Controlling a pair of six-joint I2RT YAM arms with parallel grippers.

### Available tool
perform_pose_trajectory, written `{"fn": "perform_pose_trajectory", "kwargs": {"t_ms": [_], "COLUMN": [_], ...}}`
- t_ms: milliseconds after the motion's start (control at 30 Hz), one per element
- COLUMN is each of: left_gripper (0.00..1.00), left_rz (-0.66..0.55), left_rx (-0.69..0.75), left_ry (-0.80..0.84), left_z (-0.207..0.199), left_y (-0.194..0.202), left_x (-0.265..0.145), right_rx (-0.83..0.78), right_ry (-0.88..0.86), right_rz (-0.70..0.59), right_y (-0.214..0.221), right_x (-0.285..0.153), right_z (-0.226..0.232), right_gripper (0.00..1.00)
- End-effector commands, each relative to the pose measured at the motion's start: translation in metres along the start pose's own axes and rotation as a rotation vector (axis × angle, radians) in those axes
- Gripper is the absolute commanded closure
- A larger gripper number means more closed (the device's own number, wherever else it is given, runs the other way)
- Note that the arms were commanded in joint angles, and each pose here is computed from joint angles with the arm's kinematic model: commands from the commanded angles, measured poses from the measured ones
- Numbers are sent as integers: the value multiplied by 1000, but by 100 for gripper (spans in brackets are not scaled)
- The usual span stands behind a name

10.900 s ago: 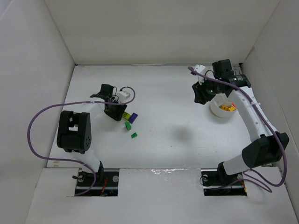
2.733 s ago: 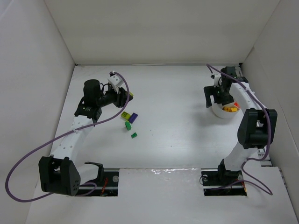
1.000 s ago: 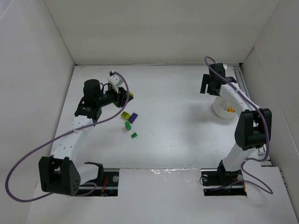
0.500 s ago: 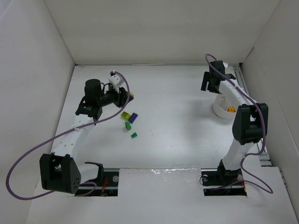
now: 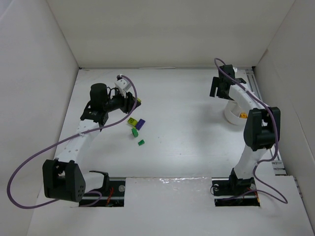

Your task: Sort the legos into containers by color

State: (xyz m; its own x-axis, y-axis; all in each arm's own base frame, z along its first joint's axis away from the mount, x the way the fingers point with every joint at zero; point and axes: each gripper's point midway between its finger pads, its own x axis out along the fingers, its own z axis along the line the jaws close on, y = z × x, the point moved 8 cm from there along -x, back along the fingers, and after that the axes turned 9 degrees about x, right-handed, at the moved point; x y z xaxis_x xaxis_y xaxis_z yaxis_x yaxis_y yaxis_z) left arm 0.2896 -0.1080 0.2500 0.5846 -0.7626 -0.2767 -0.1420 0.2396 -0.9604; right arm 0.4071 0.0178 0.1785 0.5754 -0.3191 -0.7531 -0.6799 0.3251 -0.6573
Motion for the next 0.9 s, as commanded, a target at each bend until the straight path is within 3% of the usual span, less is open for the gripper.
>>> {"fn": "perform_pose_trajectory", "kwargs": {"t_ms": [0,533,867], "left_gripper": [100,100,100], "left_rz": [-56,-50,-50], "left_rx": [57,51,51], "left_ry": [-6,-4,-4], "left_z": [4,2,2], "left_y": [-19,-14,-12], "left_x": [-2,-3,-2], "right_rx": [20,-54,-228], "right_ry": [-54,-100,-224], "right_rz": [-36,87,148], "right_y": [-10,21,30], "right_x": [-4,-6,-32], "right_z": [10,3,-10], "right_gripper": [1,1,1]}}
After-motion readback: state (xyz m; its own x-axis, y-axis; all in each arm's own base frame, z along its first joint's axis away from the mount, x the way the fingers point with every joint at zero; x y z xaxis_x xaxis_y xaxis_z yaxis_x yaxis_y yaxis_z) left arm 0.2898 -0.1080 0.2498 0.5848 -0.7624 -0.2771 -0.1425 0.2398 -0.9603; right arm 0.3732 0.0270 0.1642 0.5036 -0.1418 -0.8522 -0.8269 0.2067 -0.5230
